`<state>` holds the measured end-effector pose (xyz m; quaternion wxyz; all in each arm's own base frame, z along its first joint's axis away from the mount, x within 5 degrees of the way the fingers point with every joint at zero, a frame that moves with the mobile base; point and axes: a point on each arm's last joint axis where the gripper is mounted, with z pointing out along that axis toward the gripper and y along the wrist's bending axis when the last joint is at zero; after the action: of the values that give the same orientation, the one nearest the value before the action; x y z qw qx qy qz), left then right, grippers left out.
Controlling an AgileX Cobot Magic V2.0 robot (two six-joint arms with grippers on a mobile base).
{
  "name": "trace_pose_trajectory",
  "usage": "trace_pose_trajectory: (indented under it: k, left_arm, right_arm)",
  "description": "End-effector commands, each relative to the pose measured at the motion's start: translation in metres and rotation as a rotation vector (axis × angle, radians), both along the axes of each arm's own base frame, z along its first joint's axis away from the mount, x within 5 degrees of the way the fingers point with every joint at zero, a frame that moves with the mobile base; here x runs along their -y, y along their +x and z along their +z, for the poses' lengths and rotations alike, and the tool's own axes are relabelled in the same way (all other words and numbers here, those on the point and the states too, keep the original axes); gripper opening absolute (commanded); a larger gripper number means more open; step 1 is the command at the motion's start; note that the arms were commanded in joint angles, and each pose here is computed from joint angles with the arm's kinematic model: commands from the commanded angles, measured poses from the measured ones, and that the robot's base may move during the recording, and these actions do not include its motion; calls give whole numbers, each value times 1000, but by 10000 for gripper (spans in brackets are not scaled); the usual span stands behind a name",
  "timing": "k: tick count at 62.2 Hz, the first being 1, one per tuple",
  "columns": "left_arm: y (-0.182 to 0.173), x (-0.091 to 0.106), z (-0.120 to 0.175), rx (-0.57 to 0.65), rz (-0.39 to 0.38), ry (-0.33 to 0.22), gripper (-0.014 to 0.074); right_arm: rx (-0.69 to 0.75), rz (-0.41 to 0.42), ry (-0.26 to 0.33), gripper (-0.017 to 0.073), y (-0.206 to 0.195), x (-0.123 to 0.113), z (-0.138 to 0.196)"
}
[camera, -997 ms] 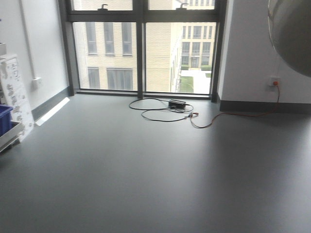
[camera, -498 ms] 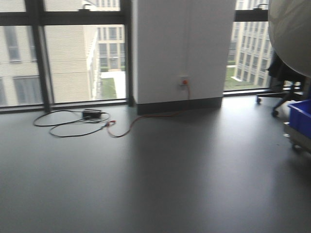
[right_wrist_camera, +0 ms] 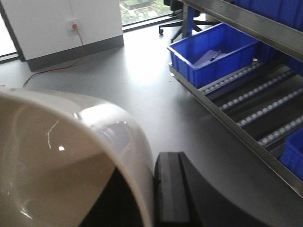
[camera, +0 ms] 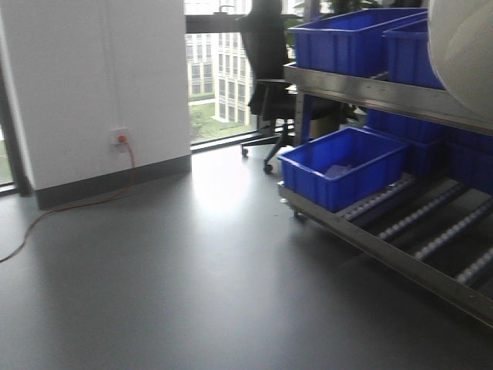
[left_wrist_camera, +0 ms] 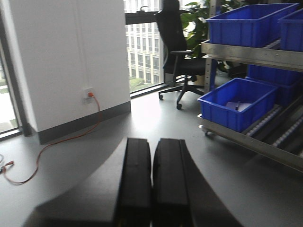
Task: Move white bin to right shelf second layer
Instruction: 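Drive up to the roller shelf with blue bins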
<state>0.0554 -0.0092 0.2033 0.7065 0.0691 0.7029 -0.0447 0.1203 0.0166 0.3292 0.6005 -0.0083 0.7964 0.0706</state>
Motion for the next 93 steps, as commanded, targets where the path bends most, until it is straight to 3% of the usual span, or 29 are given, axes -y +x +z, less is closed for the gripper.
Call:
trace_pose_trajectory:
  k: [1, 93]
  left_arm:
    - [0, 0, -4, 60, 4, -19, 85]
    - [0, 0, -4, 60, 4, -19, 85]
  right_arm:
    - [134, 4, 12, 56, 2, 0, 20]
    - [134, 4, 12, 56, 2, 0, 20]
